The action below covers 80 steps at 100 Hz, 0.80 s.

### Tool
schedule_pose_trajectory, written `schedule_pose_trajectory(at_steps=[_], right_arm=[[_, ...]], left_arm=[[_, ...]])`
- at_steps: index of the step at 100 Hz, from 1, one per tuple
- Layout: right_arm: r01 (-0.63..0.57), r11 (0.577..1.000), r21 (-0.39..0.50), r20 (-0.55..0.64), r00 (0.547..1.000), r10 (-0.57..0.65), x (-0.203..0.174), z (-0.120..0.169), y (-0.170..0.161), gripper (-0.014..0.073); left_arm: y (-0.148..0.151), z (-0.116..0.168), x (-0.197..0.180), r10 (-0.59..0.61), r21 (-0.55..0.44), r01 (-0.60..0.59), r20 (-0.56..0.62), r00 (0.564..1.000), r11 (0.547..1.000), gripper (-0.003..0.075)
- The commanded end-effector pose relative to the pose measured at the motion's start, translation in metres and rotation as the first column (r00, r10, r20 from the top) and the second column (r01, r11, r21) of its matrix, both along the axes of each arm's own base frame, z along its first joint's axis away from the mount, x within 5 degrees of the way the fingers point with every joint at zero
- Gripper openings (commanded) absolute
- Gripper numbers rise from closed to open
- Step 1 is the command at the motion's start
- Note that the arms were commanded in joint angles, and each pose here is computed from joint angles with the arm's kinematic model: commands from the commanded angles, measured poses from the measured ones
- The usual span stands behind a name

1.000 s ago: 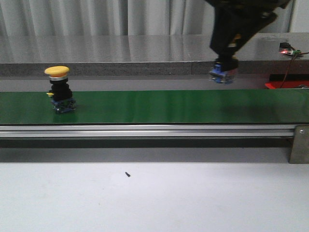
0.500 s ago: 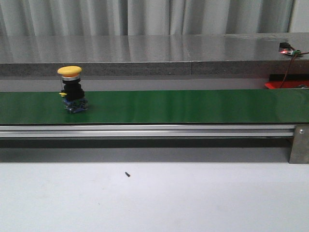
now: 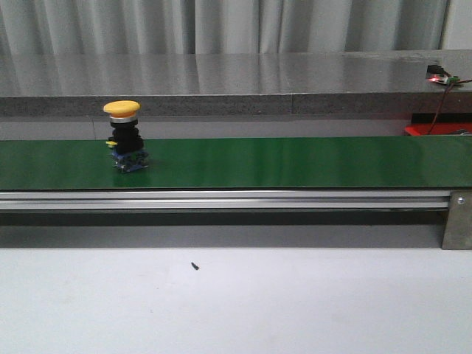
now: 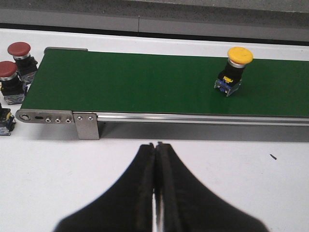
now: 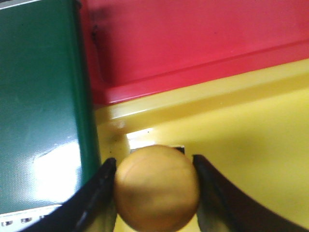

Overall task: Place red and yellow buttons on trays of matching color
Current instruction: 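Carry the yellow button into the yellow tray and open the right gripper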

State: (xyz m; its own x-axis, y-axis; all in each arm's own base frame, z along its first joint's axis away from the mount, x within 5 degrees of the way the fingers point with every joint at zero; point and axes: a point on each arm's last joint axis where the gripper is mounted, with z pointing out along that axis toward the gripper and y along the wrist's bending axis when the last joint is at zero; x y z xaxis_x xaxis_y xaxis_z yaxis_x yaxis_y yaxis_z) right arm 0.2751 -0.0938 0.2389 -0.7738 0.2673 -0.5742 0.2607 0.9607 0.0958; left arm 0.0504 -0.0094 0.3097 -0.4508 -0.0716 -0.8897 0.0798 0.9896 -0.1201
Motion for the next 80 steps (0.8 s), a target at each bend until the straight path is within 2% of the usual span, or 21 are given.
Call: schedule_pose_trajectory(at_steps=[1, 11, 39, 48, 65, 72, 80], right_arm=[[0.051, 0.998, -0.043, 0.137, 0.99, -0.045, 0.001, 0.018, -0.005, 0.0143], [0.063, 0.997, -0.05, 0.138, 0.989, -0.056, 0.001, 0.008, -0.006, 0.0143], [0.066, 0.998, -0.015, 0.048, 0.997, -0.065, 0.01, -0.021, -0.009, 0.0162], [0.065, 0.998, -0.008, 0.028, 0.998, -0.065, 0.011, -0.028, -0.01, 0.0248], [0.066, 0.998, -0.005, 0.021, 0.998, -0.066, 0.012, -0.03, -0.01, 0.0495], [0.066, 0.998, -0.005, 0.021, 0.998, -0.066, 0.012, -0.03, -0.01, 0.0555], [0.067, 0.998, -0.002, 0.024, 0.997, -0.067, 0.011, -0.029, -0.01, 0.0575]], left_arm=[[-0.001, 0.013, 0.002, 0.0, -0.021, 0.001, 0.081, 0.997, 1.0, -0.002], [-0.001, 0.013, 0.002, 0.0, -0.021, 0.001, 0.081, 0.997, 1.0, -0.002], [-0.001, 0.013, 0.002, 0.0, -0.021, 0.001, 0.081, 0.997, 1.0, -0.002], [-0.001, 0.013, 0.002, 0.0, -0.021, 0.001, 0.081, 0.997, 1.0, -0.002], [-0.001, 0.013, 0.002, 0.0, -0.021, 0.001, 0.081, 0.997, 1.0, -0.002], [-0.001, 0.013, 0.002, 0.0, -0.021, 0.001, 0.081, 0.997, 1.0, -0.002], [-0.001, 0.013, 0.002, 0.0, -0.021, 0.001, 0.081, 0.997, 1.0, -0.002]])
